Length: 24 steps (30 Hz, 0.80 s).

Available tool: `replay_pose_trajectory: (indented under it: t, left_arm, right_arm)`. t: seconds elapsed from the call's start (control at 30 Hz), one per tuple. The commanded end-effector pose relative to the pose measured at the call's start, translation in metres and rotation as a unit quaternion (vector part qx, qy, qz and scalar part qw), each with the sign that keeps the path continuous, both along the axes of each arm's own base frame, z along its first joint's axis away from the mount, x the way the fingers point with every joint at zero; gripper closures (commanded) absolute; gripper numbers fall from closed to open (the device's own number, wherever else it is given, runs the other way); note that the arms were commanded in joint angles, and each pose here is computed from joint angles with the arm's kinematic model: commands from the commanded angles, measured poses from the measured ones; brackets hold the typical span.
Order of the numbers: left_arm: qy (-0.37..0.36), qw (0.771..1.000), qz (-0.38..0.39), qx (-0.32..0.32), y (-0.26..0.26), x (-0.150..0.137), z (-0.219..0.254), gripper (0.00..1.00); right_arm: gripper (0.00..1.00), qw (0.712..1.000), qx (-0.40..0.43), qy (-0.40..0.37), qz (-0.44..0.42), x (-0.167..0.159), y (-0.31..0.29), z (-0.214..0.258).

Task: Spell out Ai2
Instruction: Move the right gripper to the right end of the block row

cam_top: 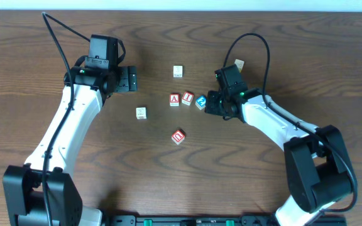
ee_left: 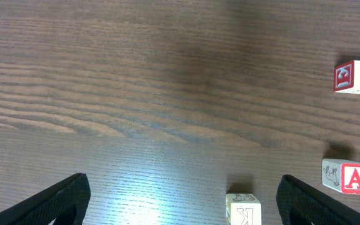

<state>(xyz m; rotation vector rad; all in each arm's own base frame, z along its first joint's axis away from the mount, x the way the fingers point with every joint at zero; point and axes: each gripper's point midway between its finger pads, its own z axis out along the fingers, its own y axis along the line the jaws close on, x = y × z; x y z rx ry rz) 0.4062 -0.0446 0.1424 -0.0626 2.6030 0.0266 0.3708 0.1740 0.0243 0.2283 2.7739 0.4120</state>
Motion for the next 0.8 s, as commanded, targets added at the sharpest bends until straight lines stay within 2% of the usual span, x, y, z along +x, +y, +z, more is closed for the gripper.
replay_pose_trajectory:
  t: [0.0, 0.4, 0.77]
  left_arm:
    - [-0.011, 1.0, 0.0, 0.0, 0.002, 0.001, 0.01, 0.04]
    - [-0.012, 1.0, 0.0, 0.0, 0.002, 0.001, 0.01, 0.04]
    - [-0.014, 1.0, -0.001, 0.0, 0.002, 0.002, 0.01, 0.04]
  right_arm:
    - [0.99, 0.999, 0.006, 0.012, -0.048, 0.0, -0.002, -0.004]
    - [0.98, 0.999, 0.014, 0.008, -0.041, 0.003, 0.01, -0.01]
    - [0.98, 0.999, 0.041, -0.01, -0.001, 0.006, 0.028, -0.003]
